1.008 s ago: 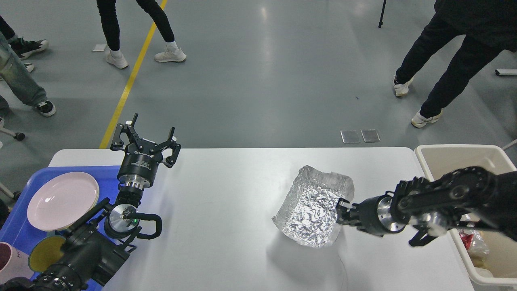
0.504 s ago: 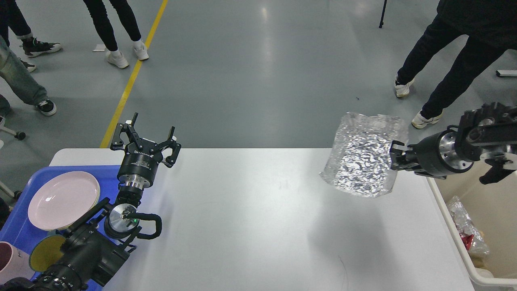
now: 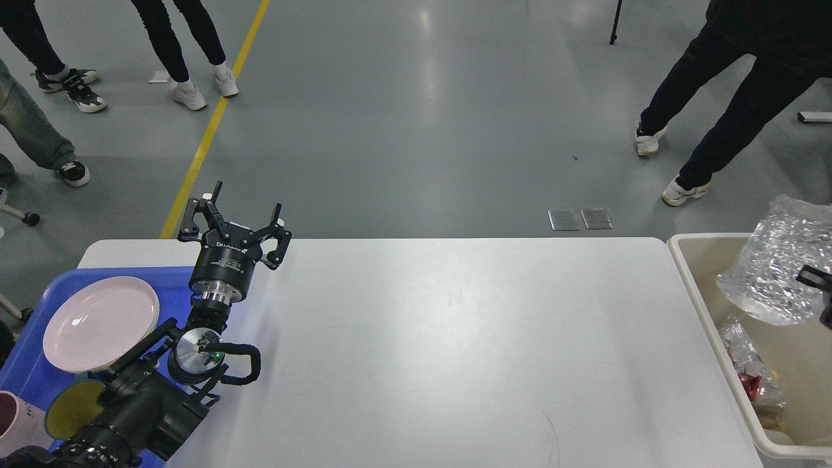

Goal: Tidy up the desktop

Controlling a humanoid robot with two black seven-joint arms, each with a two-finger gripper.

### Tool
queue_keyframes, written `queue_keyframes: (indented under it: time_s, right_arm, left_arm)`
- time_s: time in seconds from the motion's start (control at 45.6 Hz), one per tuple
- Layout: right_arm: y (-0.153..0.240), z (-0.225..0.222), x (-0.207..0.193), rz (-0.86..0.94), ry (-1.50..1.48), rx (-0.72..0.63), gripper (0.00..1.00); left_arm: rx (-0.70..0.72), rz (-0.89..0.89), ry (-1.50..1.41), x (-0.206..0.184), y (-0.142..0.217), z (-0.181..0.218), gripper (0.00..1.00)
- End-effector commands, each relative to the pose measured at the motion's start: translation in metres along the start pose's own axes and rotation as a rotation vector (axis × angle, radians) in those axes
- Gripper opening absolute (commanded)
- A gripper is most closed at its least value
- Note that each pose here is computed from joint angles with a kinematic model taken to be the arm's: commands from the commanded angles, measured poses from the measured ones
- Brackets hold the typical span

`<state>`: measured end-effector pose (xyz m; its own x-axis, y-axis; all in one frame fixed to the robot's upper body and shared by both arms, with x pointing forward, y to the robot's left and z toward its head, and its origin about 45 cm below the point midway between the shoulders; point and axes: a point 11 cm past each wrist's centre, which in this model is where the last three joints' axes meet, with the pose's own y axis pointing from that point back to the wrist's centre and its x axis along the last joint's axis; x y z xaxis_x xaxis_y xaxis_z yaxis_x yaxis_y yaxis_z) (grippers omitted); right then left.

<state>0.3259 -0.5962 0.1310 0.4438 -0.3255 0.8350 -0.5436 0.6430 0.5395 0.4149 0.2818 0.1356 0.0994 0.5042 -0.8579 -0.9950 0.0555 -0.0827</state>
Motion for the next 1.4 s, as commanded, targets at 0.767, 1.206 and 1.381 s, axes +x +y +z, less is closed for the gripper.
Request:
queue_keyframes:
  time_s: [0.767,1.206,1.381]
  right_arm:
    - [0.007,-0.064,0.036,0.103,-0.242,0.101,1.0]
    - [0.073,-0.228,0.082,-0.201,-1.119,0.476,1.0]
    - [0.102,-0.263,0.096,-0.407,-1.521,0.608,1.0]
  left_arm:
    - [0.0,0.0,-0.001,0.0,0.0,0.0,0.96]
    - [0.0,0.0,0.001,0.0,0.0,0.0,0.96]
    - [0.0,0.0,-0.001,0.0,0.0,0.0,0.96]
